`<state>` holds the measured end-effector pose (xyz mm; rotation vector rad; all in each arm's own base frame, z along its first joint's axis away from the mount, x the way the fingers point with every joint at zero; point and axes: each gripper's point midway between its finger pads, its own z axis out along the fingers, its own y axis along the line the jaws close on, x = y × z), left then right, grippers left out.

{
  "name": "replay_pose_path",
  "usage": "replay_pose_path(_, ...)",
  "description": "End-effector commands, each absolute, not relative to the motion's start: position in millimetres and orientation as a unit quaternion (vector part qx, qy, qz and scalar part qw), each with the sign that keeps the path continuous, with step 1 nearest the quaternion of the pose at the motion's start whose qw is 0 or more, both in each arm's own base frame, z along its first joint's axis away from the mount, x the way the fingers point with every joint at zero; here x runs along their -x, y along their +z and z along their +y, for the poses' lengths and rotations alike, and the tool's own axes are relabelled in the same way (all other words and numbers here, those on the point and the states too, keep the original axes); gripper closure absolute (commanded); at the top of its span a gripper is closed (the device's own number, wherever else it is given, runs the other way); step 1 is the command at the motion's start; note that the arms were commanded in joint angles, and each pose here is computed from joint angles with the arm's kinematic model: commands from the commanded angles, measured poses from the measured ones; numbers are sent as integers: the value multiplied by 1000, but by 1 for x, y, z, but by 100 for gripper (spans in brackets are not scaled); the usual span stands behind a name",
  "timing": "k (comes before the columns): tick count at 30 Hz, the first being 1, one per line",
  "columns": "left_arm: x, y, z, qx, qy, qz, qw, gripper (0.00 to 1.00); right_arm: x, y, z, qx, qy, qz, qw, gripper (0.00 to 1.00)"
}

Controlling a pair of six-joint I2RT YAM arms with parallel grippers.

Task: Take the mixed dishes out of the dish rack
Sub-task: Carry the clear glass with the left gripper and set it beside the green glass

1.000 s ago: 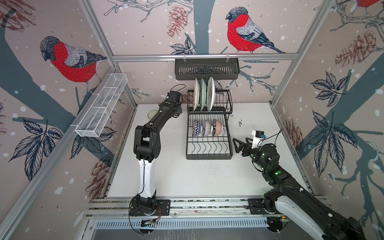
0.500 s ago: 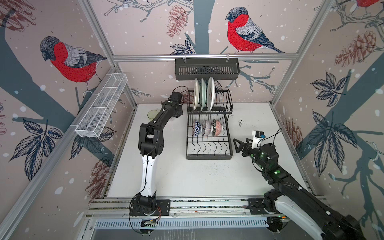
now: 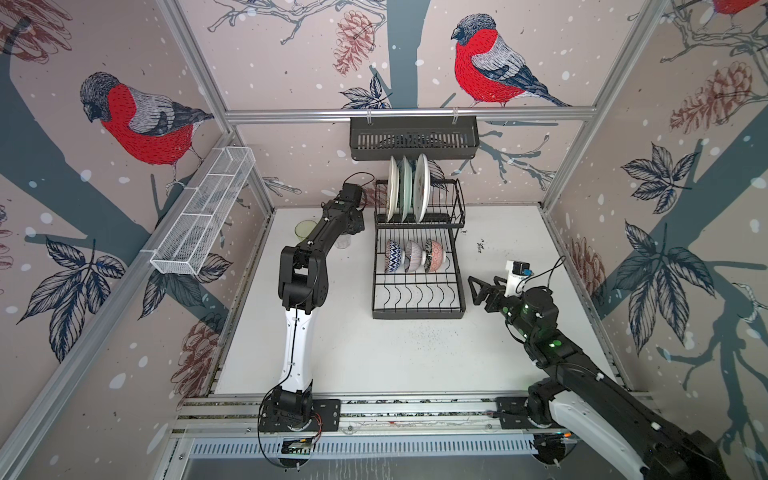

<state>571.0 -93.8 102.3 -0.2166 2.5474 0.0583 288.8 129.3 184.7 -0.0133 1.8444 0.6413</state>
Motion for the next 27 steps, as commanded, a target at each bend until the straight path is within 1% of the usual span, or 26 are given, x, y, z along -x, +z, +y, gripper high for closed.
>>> replay_pose_path(1,-573,116,-93,79,19,950,301,42,-289,187,129,0,277,780,562,1)
replay_pose_path(2,-573,119,-93,79,20,949,304,38,-289,187,128,0,277,780,562,0)
replay_pose_path(4,-573,124,-92,80,21,947,310,33,-290,186,127,-2,276,780,561,1)
replay_pose_path(8,-573,132,-91,81,23,945,317,21,-290,185,127,-3,276,781,561,0)
replay_pose_path(13,-566,133,-87,81,31,946,314,10,-290,184,126,-4,275,782,559,1)
replay_pose_path(14,-564,134,-87,80,31,945,314,6,-290,183,126,-4,275,782,559,0)
replay_pose_path(18,-557,136,-83,82,34,944,318,3,-290,184,126,-5,275,782,560,0)
replay_pose_path(27,-540,148,-74,94,36,939,328,3,-290,184,125,-2,273,782,560,1)
